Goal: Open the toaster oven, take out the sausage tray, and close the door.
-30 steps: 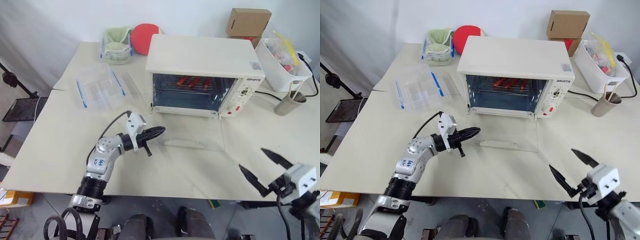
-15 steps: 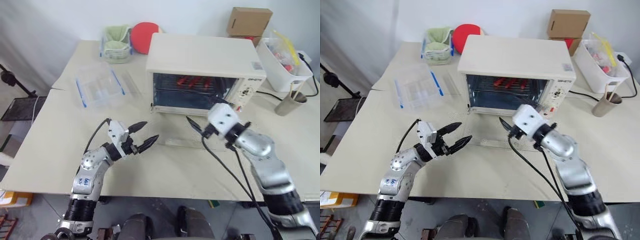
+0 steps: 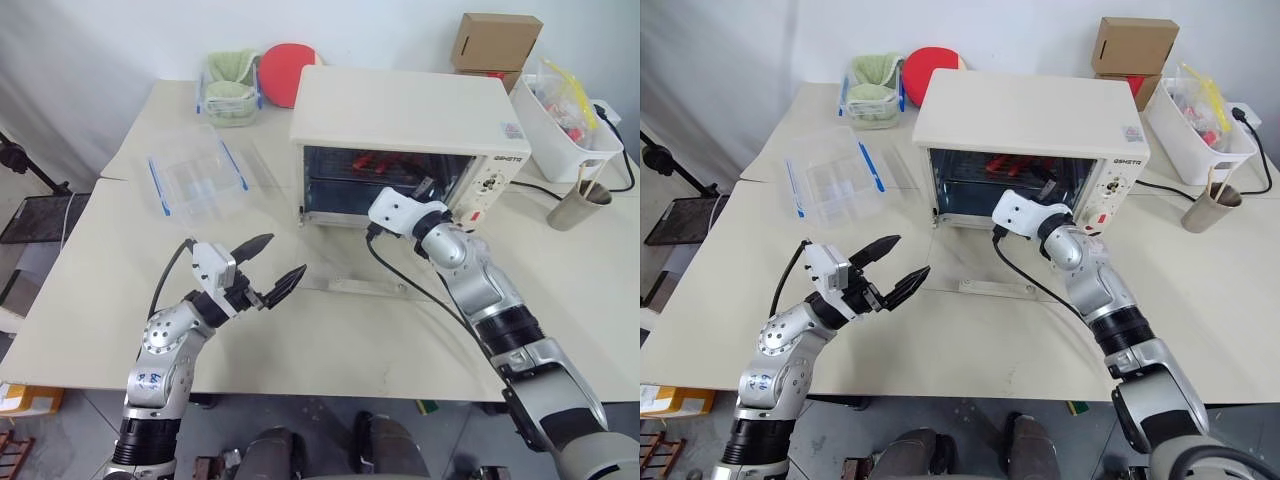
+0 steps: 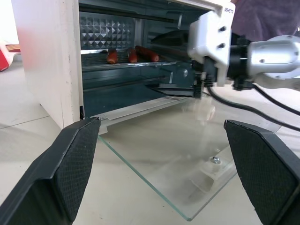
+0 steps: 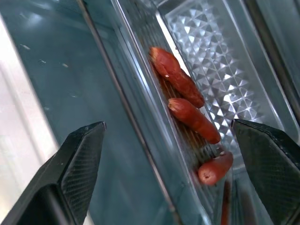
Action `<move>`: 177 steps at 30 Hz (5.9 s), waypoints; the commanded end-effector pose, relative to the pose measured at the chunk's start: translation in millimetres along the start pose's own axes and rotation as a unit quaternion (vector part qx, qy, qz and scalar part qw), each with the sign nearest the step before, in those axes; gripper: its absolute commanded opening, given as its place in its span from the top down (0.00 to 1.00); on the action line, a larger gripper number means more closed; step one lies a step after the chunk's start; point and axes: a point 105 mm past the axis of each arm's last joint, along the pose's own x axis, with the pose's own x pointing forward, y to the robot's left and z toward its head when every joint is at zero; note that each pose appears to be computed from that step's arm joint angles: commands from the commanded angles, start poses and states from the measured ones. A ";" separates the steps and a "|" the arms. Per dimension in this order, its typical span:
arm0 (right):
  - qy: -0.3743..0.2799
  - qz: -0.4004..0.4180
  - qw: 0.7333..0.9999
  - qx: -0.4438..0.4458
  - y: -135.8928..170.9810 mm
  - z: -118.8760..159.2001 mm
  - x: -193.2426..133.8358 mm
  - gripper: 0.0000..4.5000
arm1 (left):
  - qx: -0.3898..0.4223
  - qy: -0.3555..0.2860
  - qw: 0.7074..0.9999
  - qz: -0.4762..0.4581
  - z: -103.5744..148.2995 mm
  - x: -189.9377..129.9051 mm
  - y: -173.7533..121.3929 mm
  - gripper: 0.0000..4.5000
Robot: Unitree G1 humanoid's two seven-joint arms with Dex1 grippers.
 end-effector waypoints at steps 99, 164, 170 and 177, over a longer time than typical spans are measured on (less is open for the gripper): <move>-0.271 0.137 0.946 -0.111 32.3 87.0 -128.4 0.99 | -0.582 0.107 0.802 -0.085 29.0 4.2 12.5 0.99; -0.257 0.092 0.872 0.406 -83.5 -26.8 -144.8 0.99 | -0.634 -0.164 0.726 0.211 9.8 -119.9 -20.7 1.00; -0.239 0.199 0.867 0.389 -57.3 -23.6 -183.5 0.91 | -0.634 -0.096 0.752 0.155 7.0 -105.3 -22.4 1.00; -0.196 0.289 0.861 0.369 -11.4 -22.6 -231.0 0.44 | -0.660 -0.004 0.749 0.055 -6.7 -89.5 -22.3 1.00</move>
